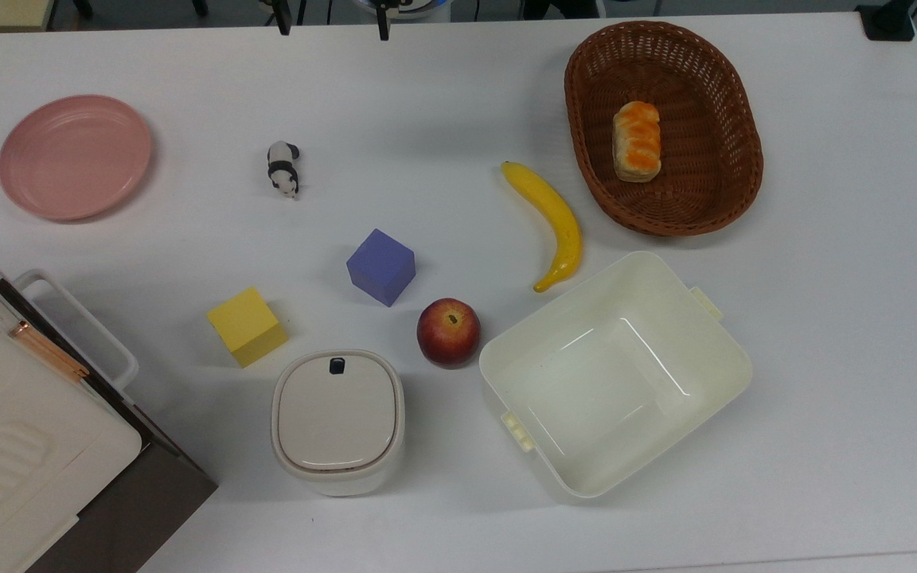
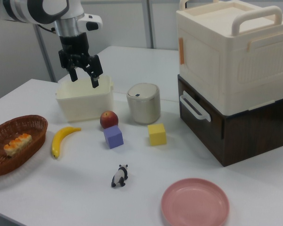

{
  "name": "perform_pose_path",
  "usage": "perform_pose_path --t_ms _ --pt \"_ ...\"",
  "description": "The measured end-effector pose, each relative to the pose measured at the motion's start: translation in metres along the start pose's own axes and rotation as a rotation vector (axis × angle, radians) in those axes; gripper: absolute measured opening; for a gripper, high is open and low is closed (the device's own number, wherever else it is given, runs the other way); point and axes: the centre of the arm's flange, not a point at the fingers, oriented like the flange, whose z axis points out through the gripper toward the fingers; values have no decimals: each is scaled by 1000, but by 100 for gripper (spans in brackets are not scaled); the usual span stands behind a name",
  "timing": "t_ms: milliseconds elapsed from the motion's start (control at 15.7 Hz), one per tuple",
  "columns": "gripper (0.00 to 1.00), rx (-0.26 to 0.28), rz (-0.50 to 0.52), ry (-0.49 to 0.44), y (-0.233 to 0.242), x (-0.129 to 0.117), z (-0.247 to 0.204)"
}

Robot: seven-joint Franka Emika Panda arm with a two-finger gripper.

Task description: Put the bread in the basket

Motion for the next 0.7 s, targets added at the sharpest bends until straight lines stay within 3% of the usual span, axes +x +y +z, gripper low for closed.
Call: perform_pose_path --t_ms 699 --pt "100 10 23 -30 11 -4 -1"
